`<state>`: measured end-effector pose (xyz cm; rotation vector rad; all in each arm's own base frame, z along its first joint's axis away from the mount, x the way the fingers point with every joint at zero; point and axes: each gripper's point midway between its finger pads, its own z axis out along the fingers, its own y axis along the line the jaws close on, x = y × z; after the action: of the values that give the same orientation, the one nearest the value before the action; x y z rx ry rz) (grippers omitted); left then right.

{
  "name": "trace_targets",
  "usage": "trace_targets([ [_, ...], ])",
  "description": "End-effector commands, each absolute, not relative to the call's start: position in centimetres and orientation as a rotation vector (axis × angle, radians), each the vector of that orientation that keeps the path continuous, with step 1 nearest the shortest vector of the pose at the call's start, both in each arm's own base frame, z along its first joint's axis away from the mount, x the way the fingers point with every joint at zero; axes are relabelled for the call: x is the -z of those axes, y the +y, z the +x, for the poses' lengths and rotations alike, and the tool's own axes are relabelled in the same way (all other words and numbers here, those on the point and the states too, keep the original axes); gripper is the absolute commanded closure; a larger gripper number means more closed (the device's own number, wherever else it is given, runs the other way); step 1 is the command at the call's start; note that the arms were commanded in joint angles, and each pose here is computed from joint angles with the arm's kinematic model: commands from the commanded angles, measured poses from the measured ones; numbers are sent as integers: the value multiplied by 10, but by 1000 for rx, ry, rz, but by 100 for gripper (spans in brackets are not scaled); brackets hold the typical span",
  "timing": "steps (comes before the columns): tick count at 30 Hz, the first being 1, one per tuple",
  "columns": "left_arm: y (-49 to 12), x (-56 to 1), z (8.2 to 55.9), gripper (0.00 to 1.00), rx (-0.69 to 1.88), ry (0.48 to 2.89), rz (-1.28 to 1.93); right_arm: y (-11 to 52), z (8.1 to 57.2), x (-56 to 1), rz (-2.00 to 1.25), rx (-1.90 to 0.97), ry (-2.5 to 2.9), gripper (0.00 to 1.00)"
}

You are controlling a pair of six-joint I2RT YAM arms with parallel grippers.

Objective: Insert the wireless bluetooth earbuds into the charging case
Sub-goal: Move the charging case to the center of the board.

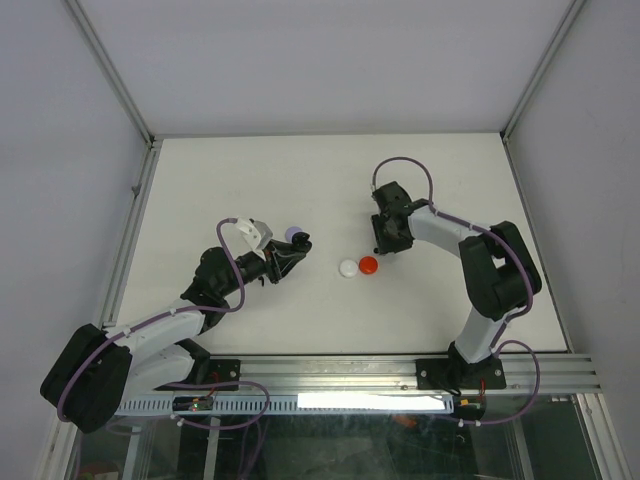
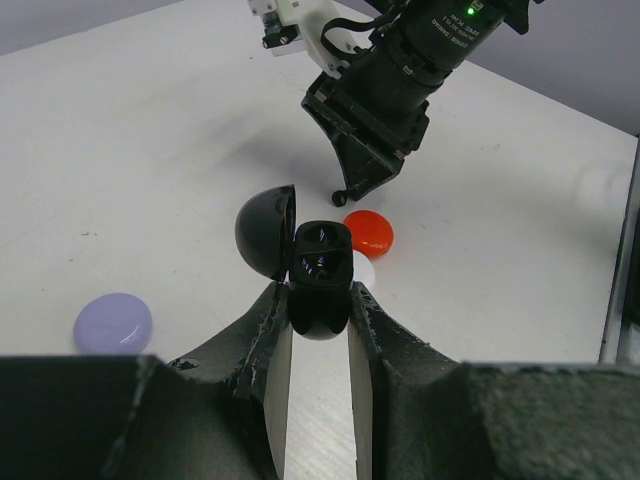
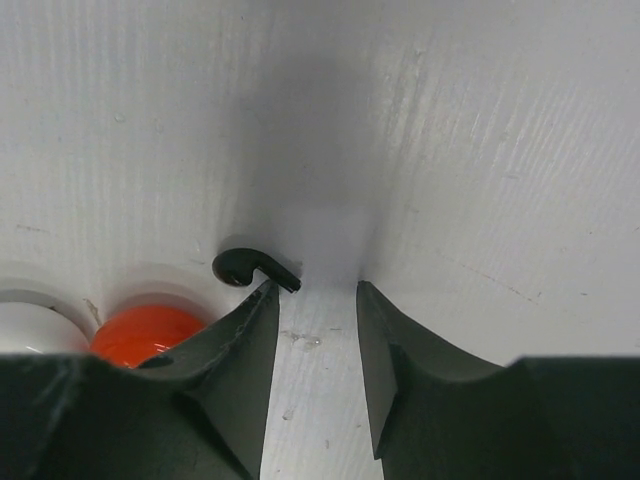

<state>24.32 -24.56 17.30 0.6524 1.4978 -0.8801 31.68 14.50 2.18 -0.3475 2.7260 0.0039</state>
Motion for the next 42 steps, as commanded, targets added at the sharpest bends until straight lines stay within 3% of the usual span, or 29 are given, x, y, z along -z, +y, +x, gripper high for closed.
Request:
trace_targets([
  [1,-248,-189,246,100,881,1441,660,156,320,-45,-395,-22,2639,60],
  [14,-249,-188,246,100,887,1445,666,170,307,-37,-474,51,2622,59],
  [21,-249,-188,246,100,886,1444,669,203,293,-56,-554,-63,2584,57],
  [42,-249,-189,244,100,888,1434,677,187,340,-51,-543,32,2539,66],
])
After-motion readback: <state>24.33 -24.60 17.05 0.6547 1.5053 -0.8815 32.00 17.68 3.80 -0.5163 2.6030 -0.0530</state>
